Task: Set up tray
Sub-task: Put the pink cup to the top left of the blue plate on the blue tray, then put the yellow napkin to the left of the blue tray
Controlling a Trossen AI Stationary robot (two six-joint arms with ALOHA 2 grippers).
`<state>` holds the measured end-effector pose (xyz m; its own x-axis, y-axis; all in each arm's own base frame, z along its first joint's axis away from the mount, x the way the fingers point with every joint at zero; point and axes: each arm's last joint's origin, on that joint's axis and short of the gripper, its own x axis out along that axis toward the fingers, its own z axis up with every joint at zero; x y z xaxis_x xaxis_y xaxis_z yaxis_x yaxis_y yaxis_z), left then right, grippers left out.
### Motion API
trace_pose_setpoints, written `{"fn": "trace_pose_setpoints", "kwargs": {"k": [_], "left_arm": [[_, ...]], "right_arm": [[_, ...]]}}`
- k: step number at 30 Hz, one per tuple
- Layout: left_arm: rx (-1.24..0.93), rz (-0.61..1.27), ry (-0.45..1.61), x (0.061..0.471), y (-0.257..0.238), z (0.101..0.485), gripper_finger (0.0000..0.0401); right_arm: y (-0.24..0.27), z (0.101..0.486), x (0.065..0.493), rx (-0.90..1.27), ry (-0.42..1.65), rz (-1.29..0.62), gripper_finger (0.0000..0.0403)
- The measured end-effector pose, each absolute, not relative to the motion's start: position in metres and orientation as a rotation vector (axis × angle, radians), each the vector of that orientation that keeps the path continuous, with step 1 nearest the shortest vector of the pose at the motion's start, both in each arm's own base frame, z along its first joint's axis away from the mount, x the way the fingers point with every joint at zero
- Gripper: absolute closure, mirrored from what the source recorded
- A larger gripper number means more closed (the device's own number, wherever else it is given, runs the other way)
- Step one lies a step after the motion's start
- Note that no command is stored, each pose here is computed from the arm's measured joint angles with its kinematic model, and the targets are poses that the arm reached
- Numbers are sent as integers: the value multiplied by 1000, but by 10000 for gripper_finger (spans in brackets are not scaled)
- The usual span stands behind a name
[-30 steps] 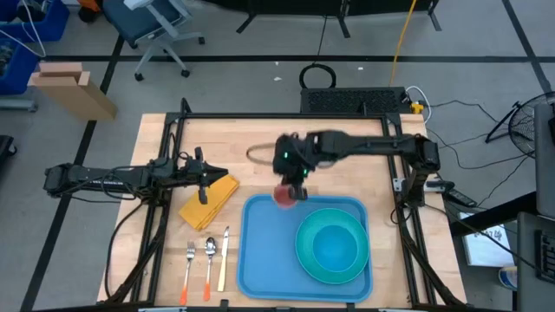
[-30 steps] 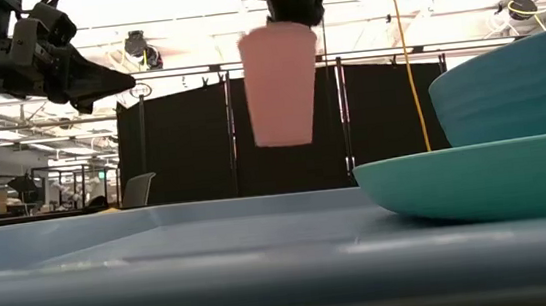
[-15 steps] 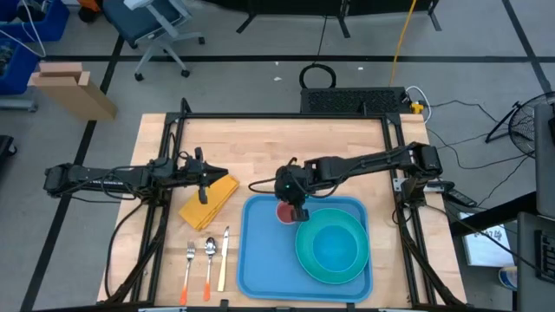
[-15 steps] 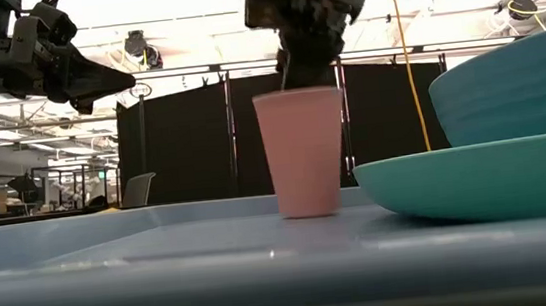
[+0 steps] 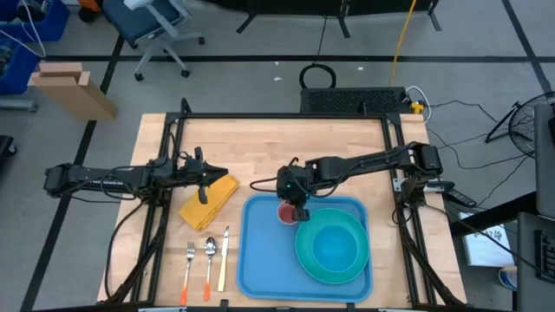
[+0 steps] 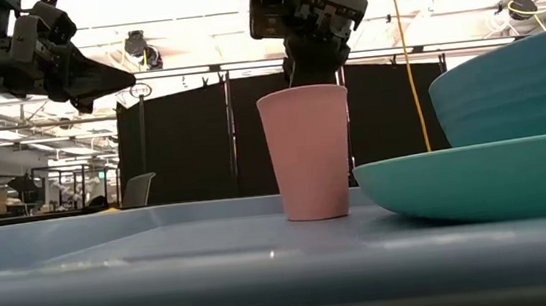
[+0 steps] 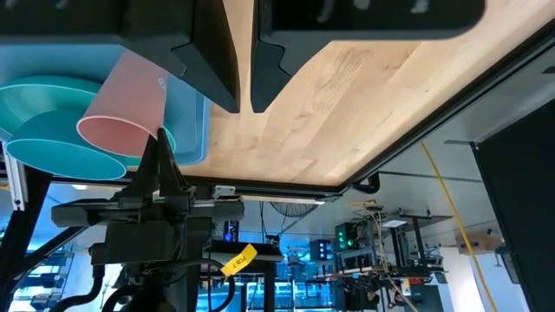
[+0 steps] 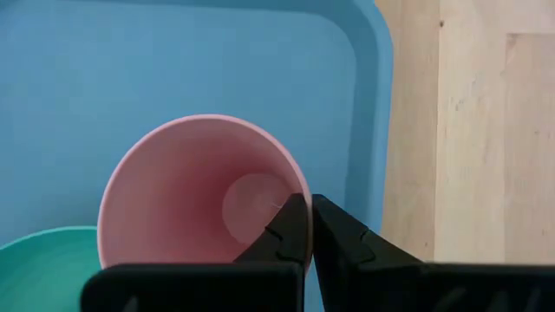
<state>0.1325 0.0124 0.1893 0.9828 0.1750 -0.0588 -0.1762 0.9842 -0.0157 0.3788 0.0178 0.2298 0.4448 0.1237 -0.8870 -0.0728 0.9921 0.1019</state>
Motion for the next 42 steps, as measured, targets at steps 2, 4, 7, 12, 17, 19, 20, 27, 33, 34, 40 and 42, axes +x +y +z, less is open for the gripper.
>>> {"fn": "trace_pose_setpoints", "kwargs": {"k": [2, 4, 7, 12, 17, 19, 20, 27, 33, 34, 40, 42], "left_arm": [[-25, 176, 57, 132, 12, 189, 366], [-28, 176, 57, 132, 12, 189, 366], [-29, 177, 57, 132, 12, 189, 366], [-30, 176, 58, 132, 12, 189, 366], [-30, 176, 59, 132, 12, 189, 366], [-30, 176, 60, 132, 12, 189, 366], [-30, 176, 61, 132, 12, 189, 366], [-41, 176, 61, 132, 12, 189, 366], [-61, 176, 96, 132, 12, 185, 366], [-60, 176, 102, 132, 12, 185, 366], [-61, 177, 116, 132, 12, 183, 366], [-61, 177, 119, 132, 12, 183, 366]], "right_arm": [[18, 229, 378, 58, 1108, 117, 403], [18, 229, 378, 68, 1111, 111, 403], [18, 229, 378, 74, 1112, 107, 396], [15, 229, 378, 77, 1120, 101, 362], [15, 228, 377, 75, 1124, 95, 332], [15, 230, 377, 75, 1120, 95, 322], [15, 232, 376, 74, 1115, 95, 317], [11, 269, 359, 21, 1018, 9, 279], [12, 320, 320, -27, 877, 26, 267], [13, 324, 312, -44, 840, 55, 270], [15, 327, 251, -83, 578, 171, 327], [12, 323, 228, -77, 457, 194, 357]]}}
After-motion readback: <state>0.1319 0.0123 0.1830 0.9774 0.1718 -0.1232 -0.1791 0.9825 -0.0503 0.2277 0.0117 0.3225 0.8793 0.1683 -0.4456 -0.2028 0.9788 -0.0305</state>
